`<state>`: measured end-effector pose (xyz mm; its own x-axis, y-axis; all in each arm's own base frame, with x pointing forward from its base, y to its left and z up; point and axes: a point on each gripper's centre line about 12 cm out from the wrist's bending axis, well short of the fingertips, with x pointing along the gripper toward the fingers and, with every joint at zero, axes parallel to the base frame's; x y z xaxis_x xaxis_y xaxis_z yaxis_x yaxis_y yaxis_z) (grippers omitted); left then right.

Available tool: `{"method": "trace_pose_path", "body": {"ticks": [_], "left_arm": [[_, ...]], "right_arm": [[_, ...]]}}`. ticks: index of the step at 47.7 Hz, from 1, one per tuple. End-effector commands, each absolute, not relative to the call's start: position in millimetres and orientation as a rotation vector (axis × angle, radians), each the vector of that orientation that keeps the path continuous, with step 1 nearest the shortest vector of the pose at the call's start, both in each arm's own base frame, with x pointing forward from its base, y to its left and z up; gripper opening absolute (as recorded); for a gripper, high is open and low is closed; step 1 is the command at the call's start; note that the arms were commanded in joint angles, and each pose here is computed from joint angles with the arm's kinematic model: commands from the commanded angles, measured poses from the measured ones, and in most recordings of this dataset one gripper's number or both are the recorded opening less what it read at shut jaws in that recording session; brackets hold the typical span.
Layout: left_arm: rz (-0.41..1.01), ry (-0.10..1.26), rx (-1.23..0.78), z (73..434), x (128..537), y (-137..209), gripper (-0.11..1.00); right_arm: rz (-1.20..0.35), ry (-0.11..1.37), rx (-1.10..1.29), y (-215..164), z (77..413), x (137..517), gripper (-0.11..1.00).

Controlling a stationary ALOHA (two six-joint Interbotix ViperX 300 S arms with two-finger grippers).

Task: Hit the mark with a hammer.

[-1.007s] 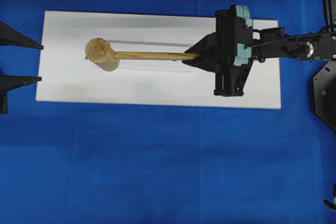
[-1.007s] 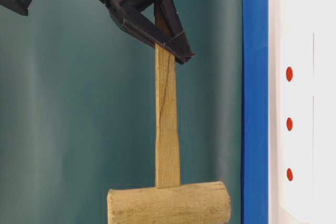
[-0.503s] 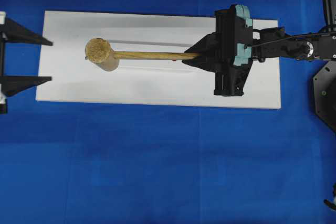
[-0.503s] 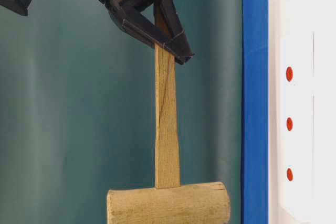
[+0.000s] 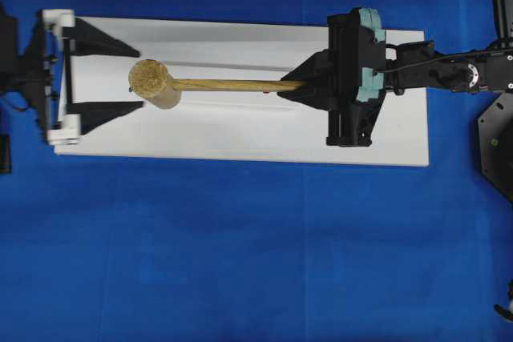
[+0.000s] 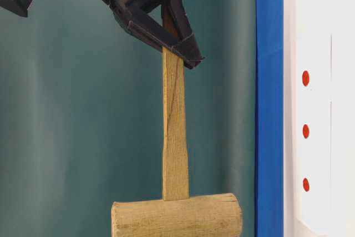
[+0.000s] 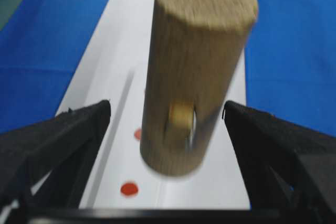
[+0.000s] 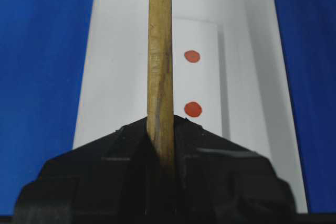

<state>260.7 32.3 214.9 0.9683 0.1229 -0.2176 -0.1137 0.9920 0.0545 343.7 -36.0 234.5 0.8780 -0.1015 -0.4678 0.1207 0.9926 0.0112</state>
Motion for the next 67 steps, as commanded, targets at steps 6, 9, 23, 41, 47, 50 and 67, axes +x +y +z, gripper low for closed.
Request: {"method": "trace_pose_path", "body": {"ticks": [6,9,23,41,47,50,67], "left_arm": [[0.11,0.216,0.044,223,293,33,0.94],[0.11,0.218,0.049,224,299,34,0.94],[0.105,0.22,0.058,225,306,34,0.93],[0.073,0.226,0.073,224,306,25,0.45],[0.063,0.227,0.083,224,306,22,0.45],[0.063,0.227,0.083,224,307,22,0.45],[0.064,0.227,0.071,224,306,22,0.45]], "right_arm": [[-0.119,0.43,0.034,-37,254,348,0.02],[-0.118,0.427,0.034,-36,255,347,0.02],[-0.123,0.42,0.033,-37,257,345,0.02],[-0.116,0.422,0.031,-36,257,346,0.02],[-0.102,0.427,0.033,-34,257,346,0.02],[-0.102,0.426,0.033,-35,258,346,0.02],[-0.101,0.426,0.034,-34,258,346,0.02]]}}
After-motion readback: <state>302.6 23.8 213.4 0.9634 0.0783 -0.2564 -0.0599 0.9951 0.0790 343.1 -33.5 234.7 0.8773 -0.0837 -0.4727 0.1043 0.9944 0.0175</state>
